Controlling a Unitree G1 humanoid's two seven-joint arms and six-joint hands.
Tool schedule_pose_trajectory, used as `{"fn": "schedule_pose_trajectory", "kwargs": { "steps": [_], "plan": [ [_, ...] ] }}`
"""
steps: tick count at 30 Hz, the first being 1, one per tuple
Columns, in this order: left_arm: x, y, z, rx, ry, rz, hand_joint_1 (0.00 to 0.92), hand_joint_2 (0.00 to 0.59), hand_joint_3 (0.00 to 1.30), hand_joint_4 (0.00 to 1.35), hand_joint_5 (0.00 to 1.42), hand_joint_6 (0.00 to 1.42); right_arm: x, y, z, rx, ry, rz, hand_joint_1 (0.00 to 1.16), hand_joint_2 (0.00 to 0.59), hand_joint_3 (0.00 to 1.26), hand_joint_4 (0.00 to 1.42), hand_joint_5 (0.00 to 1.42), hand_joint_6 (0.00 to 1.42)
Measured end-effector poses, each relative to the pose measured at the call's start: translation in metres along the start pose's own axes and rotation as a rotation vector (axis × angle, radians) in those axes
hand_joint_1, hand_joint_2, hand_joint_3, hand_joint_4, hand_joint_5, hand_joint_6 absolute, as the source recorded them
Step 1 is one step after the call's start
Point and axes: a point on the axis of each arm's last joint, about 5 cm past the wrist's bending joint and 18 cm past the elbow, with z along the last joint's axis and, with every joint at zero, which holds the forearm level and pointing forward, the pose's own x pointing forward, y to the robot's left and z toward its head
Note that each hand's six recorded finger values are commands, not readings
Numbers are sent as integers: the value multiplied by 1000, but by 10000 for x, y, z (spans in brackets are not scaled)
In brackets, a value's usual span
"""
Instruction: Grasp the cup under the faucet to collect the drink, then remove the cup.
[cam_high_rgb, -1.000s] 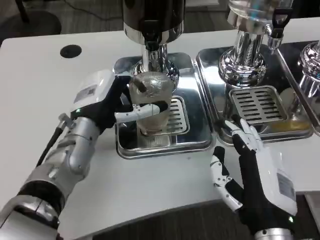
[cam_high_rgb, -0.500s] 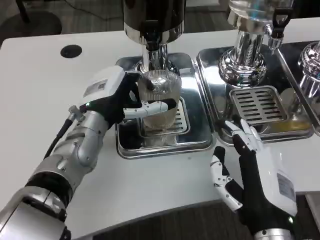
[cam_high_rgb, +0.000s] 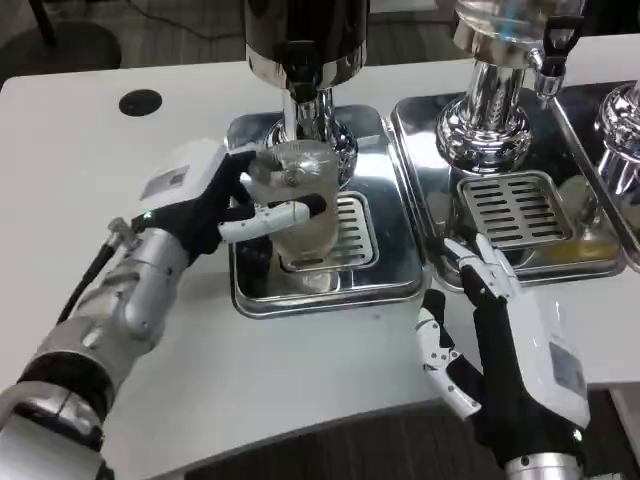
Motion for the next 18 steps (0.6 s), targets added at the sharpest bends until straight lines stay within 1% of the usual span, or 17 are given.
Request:
{"fn": "schedule_pose_trajectory", "kwargs": {
  "steps": [3, 6, 7, 10, 14, 16, 18],
  "plan": [
    [0, 28, -8, 3, -8, -1, 112, 84, 314, 304, 411, 567, -1, 0, 0, 2, 0, 7, 402, 572, 241, 74, 73, 214],
    [7, 40, 5, 2, -21, -3, 114, 86, 313, 291, 409, 559, 2, -7, 2, 4, 0, 11, 404, 573, 241, 74, 73, 215],
    [10, 44, 15, 1, -31, -6, 114, 87, 312, 290, 408, 558, 4, -19, 8, 6, -3, 9, 404, 573, 241, 74, 73, 215],
    [10, 42, 17, 2, -34, -15, 117, 93, 293, 286, 408, 569, 10, -45, 24, 13, -8, -4, 405, 573, 241, 74, 73, 221],
    [13, 27, 29, 10, -40, -37, 136, 103, 285, 284, 409, 591, -6, -54, 16, 12, -1, -7, 406, 573, 241, 74, 73, 225],
    [20, 8, 52, 10, -46, -52, 141, 109, 264, 274, 405, 598, -19, -56, 12, 15, 5, -7, 407, 573, 241, 74, 73, 226],
    [33, -1, 79, 11, -51, -60, 136, 113, 242, 251, 372, 587, -29, -59, 8, 20, 12, -8, 407, 573, 241, 74, 73, 227]
  ]
}}
